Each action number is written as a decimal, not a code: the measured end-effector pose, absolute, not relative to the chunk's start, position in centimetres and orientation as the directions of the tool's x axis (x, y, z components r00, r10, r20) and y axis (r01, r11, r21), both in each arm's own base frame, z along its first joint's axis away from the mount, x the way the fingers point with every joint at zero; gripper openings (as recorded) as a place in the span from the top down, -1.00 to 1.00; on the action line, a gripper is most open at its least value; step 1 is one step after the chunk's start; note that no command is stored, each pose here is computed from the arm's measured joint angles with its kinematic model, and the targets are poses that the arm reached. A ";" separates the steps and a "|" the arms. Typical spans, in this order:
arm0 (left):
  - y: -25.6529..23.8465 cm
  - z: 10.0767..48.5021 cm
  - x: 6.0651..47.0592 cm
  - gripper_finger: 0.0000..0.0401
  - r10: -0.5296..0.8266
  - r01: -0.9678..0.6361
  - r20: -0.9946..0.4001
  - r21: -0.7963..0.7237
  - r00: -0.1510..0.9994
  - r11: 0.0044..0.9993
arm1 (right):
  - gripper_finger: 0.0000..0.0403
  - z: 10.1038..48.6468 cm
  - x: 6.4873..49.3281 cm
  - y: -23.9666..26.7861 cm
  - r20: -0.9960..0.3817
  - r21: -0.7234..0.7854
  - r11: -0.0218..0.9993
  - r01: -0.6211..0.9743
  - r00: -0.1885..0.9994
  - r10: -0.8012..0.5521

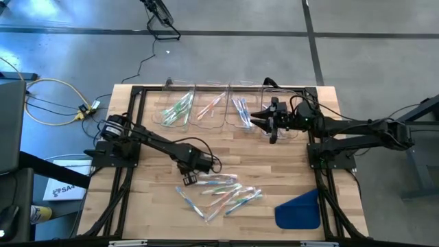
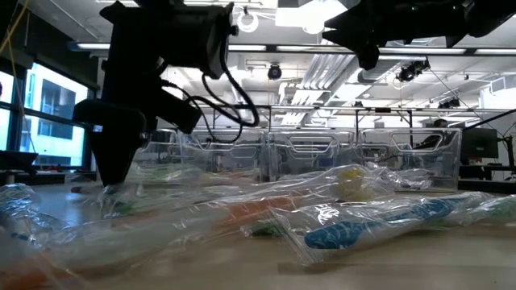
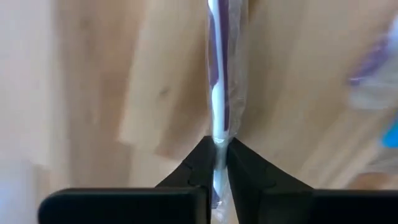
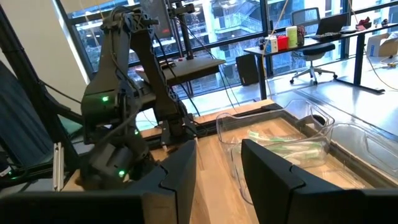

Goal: Pick & Place Toothbrushes
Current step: Put the violet toothbrush into the right transparent bin

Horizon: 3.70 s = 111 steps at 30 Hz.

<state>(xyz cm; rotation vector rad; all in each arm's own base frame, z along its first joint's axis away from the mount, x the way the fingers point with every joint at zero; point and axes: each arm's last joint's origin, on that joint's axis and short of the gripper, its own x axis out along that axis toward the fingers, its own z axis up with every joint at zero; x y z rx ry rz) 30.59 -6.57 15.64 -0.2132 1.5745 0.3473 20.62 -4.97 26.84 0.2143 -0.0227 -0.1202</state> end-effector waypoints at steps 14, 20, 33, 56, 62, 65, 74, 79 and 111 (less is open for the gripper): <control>-1.7 18.2 29.5 0.94 0.138 -0.171 -0.987 0.149 -0.077 0.974 | 0.40 26.8 20.6 -5.0 0.009 0.212 0.970 0.117 0.993 -0.122; 0.7 21.5 28.7 0.95 0.134 -0.117 -0.989 0.126 0.063 0.985 | 0.40 26.8 20.6 -5.0 0.010 0.210 0.971 0.117 0.993 -0.122; 3.4 32.7 26.4 0.95 0.203 -0.069 -0.642 0.228 0.740 0.971 | 0.40 27.3 20.6 -4.5 0.055 0.194 0.980 -0.046 0.998 0.036; 4.3 33.2 32.5 0.95 0.012 0.064 -0.271 0.272 0.962 0.960 | 0.40 26.3 24.3 -2.3 0.222 -0.106 0.990 0.090 0.973 -0.065; 4.5 32.1 33.5 0.95 0.012 0.060 -0.292 0.238 0.956 0.969 | 0.40 25.8 25.0 -2.2 0.246 -0.075 0.994 0.074 0.968 -0.053; 4.6 31.4 33.9 0.95 0.012 0.063 -0.313 0.227 0.950 0.972 | 0.40 25.6 25.2 -2.2 0.238 -0.071 0.995 0.072 0.970 -0.053; 4.5 31.2 34.9 0.95 -0.059 0.116 -0.251 0.218 0.966 0.969 | 0.40 25.5 25.2 -2.1 0.237 -0.068 0.997 0.037 0.971 -0.020; 4.5 31.2 34.9 0.95 -0.061 0.118 -0.252 0.217 0.966 0.969 | 0.47 25.7 25.2 -2.1 0.251 -0.072 0.997 0.023 0.968 -0.004; 4.6 29.7 36.7 0.91 -0.110 0.146 -0.202 0.173 0.973 0.974 | 0.90 25.6 25.3 -2.1 0.244 -0.067 0.997 0.027 0.970 -0.010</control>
